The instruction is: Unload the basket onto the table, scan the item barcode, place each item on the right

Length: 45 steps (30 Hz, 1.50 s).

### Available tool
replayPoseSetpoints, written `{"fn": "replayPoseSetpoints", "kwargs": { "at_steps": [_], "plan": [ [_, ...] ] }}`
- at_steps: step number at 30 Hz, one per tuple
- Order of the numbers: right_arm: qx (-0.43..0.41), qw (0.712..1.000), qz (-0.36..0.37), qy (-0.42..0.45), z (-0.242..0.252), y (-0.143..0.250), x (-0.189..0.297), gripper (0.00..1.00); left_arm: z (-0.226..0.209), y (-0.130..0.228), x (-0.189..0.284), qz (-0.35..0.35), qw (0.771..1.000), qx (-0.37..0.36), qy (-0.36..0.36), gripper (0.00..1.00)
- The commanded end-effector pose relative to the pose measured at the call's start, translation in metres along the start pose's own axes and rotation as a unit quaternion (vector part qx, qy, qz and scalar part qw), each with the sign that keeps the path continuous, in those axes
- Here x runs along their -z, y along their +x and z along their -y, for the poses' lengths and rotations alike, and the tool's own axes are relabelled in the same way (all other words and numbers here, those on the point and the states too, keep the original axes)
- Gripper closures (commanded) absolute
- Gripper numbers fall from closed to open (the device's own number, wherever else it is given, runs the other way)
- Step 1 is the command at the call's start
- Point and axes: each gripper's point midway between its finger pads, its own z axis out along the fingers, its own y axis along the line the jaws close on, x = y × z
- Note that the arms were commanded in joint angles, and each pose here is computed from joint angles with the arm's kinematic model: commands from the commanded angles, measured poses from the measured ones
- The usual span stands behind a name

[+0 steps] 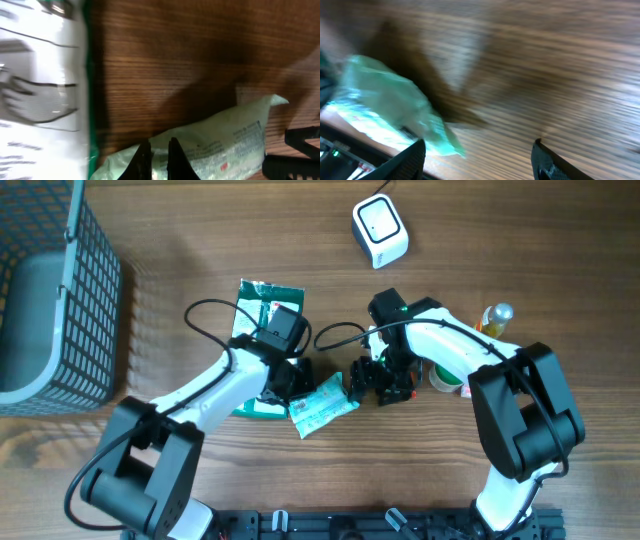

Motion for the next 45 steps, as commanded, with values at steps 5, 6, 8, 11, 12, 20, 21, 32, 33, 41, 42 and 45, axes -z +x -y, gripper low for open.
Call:
{"fn": "replayPoseSetpoints", "kwargs": {
  "at_steps": [5,6,8,11,12,20,21,32,33,41,42,45],
  "plan": [
    [0.047,0.996,0.003,-0.077,-0.015,0.004,-0.015,0.38,0.004,0.01,-0.011,-0.02,1.0,-0.002,0.004,0.96],
    [0.049,0.995,0.002,-0.084,-0.016,0.005,-0.017,0.4,0.004,0.01,-0.011,-0.019,1.0,-0.002,0.004,0.96],
    [0.052,0.993,0.001,-0.104,-0.02,0.007,-0.02,0.42,0.005,0.01,-0.011,-0.019,1.0,-0.002,0.005,0.96],
    [0.04,0.993,-0.002,-0.113,-0.018,0.011,-0.027,0.46,0.005,0.01,-0.011,-0.018,1.0,-0.002,0.005,0.96],
    [0.036,0.993,-0.004,-0.113,-0.016,0.013,-0.029,0.47,0.005,0.01,-0.011,-0.018,1.0,-0.002,0.005,0.96],
    [0.022,0.99,0.023,-0.137,-0.02,0.002,-0.036,0.64,0.005,0.009,-0.011,-0.017,1.0,-0.003,0.006,0.96],
    [0.026,0.989,0.026,-0.144,-0.023,0.001,-0.035,0.64,0.005,0.009,-0.011,-0.017,1.0,-0.003,0.006,0.96],
    [0.062,0.988,0.047,-0.135,-0.035,-0.005,-0.041,0.83,0.005,0.009,-0.011,-0.017,1.0,-0.003,0.006,0.96],
    [0.061,0.988,0.048,-0.131,-0.033,-0.006,-0.041,0.86,0.005,0.009,-0.011,-0.017,1.0,-0.003,0.006,0.96],
    [0.054,0.989,0.085,-0.109,-0.013,-0.029,-0.01,0.89,0.015,-0.025,0.03,0.022,0.999,0.023,0.044,0.96],
    [0.045,0.991,0.093,-0.088,-0.005,-0.032,-0.006,0.88,0.022,-0.026,0.036,0.021,0.997,0.023,0.064,0.96],
    [0.034,0.992,0.108,-0.054,0.008,-0.039,0.0,0.84,0.035,-0.022,0.043,0.006,0.995,0.019,0.101,0.96]
  ]
}}
